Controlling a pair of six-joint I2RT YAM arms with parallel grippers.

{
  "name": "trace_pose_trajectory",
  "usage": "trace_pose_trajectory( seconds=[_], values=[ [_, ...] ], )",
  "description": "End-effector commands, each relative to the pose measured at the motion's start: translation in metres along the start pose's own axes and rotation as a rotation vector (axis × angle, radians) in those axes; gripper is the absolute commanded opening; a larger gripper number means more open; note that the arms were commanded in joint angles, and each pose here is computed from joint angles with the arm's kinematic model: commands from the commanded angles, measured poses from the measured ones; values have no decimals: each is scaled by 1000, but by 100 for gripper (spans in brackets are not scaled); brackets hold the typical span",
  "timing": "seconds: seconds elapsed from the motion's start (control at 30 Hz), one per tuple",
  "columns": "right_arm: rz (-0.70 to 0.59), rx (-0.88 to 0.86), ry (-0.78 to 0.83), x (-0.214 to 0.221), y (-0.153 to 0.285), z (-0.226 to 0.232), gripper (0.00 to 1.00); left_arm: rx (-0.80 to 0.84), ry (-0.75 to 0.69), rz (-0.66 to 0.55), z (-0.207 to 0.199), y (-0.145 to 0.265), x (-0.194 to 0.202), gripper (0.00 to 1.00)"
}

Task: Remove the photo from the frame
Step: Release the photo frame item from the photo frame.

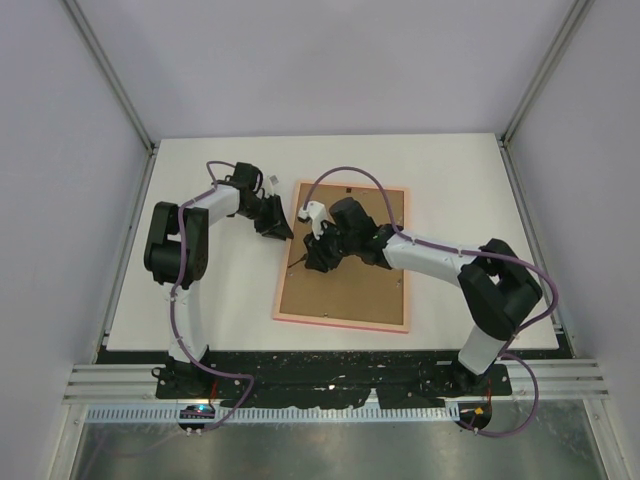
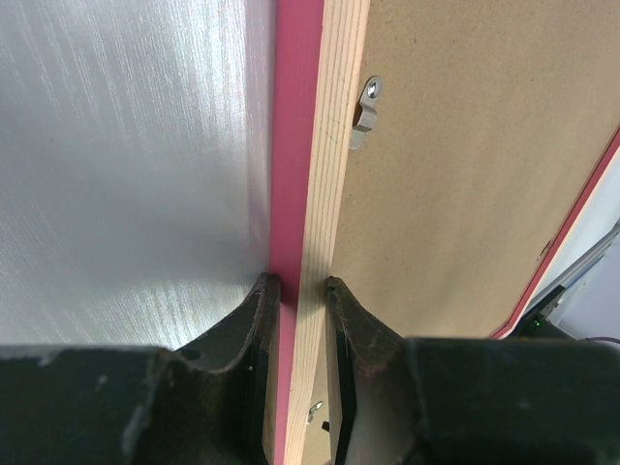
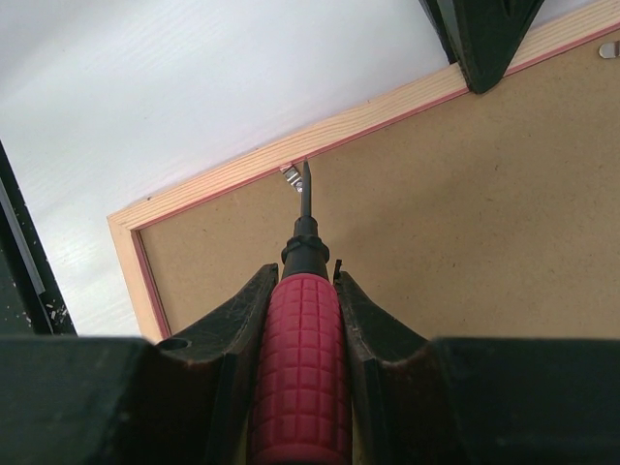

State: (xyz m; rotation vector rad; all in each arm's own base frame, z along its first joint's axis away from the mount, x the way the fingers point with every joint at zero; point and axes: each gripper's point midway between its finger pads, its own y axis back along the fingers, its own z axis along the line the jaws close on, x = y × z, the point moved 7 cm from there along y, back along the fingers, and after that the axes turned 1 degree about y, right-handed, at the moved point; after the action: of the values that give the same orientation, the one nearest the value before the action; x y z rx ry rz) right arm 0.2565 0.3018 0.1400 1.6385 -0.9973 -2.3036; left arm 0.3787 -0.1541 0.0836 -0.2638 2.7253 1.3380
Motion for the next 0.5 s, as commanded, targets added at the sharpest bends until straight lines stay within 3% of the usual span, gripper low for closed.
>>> trace_pose_trajectory(
  seconds=[0.0,0.47],
  values=[
    [-44,-7,45,-20,-2,3,8,-20,28,1,6,-4,-3,20],
    [-11,18,57,-20,-10,6,8,-21,29,-1,7,-4,-4,20]
  ],
)
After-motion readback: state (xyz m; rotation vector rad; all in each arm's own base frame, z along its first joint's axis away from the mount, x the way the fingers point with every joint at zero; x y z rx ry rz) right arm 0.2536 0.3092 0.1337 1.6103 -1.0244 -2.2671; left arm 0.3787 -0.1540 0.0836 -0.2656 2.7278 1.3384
